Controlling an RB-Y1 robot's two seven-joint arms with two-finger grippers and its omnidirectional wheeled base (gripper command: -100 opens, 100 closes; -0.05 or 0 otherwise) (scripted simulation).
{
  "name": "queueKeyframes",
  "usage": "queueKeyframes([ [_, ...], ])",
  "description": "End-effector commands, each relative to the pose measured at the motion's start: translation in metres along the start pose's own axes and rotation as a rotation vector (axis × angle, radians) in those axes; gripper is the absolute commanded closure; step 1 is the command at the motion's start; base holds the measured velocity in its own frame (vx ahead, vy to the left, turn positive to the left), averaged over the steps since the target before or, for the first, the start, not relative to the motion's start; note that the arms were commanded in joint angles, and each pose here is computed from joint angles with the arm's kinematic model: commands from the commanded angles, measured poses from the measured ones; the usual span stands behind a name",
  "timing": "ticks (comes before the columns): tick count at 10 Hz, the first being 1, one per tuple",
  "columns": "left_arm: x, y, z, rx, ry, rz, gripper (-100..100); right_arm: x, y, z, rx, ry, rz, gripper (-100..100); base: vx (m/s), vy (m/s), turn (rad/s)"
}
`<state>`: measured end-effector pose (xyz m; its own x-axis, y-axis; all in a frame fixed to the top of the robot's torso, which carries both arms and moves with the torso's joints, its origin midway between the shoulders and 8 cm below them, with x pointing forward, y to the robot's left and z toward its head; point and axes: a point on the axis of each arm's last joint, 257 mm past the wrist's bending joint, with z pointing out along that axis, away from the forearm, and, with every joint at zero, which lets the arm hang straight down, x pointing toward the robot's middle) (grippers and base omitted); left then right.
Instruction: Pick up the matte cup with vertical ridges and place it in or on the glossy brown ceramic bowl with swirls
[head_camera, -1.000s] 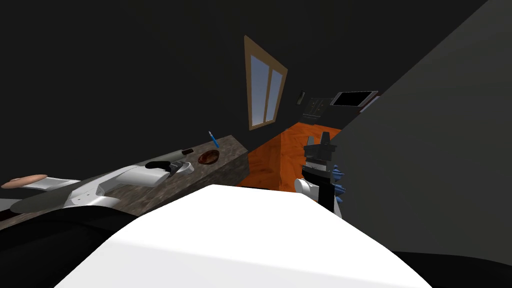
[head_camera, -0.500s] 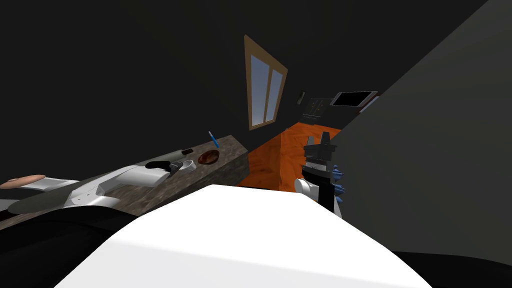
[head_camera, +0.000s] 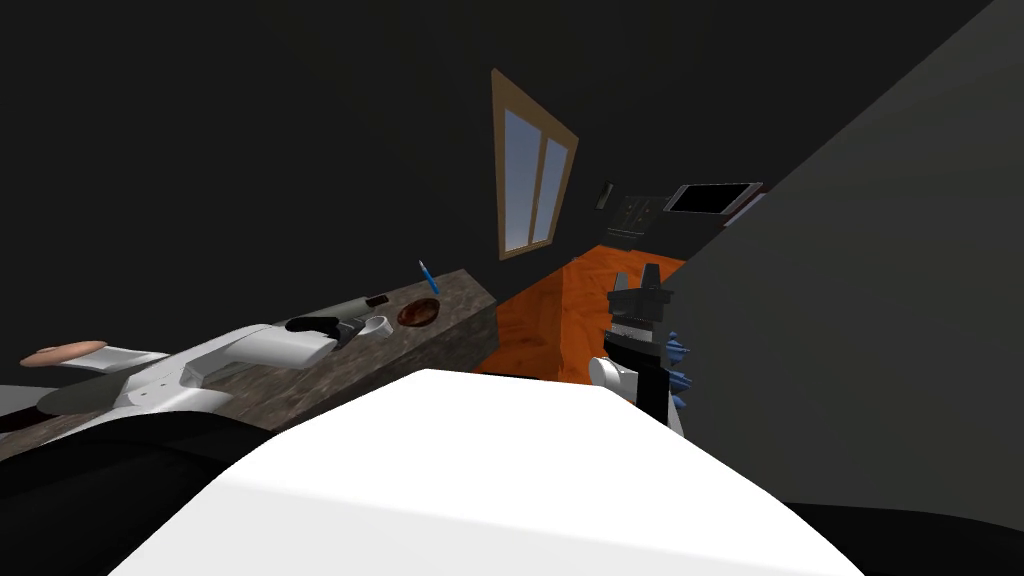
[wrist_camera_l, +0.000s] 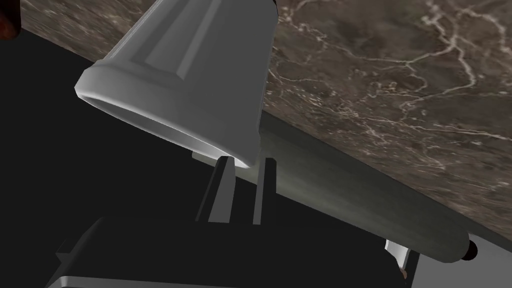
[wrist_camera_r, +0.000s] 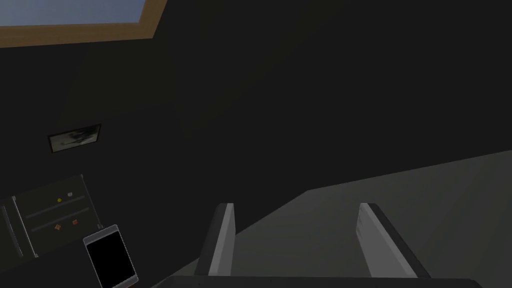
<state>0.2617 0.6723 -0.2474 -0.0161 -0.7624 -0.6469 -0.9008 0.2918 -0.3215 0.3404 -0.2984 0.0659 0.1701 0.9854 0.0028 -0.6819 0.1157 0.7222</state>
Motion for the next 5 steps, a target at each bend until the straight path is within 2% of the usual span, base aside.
queueKeyframes([
  [1, -0.009, -0.020, -0.009, 0.035, -0.011, 0.000, 100, 0.000, 0.000, 0.000, 0.000, 0.000, 0.000, 0, -0.020, -0.013, 0.016],
  [2, -0.015, -0.037, -0.019, 0.058, -0.007, 0.000, 100, 0.000, 0.000, 0.000, 0.000, 0.000, 0.000, 0, -0.025, -0.017, 0.030],
  [5, -0.019, -0.061, -0.036, 0.088, 0.010, 0.001, 100, 0.000, 0.000, 0.000, 0.000, 0.000, 0.000, 0, -0.017, -0.021, 0.029],
])
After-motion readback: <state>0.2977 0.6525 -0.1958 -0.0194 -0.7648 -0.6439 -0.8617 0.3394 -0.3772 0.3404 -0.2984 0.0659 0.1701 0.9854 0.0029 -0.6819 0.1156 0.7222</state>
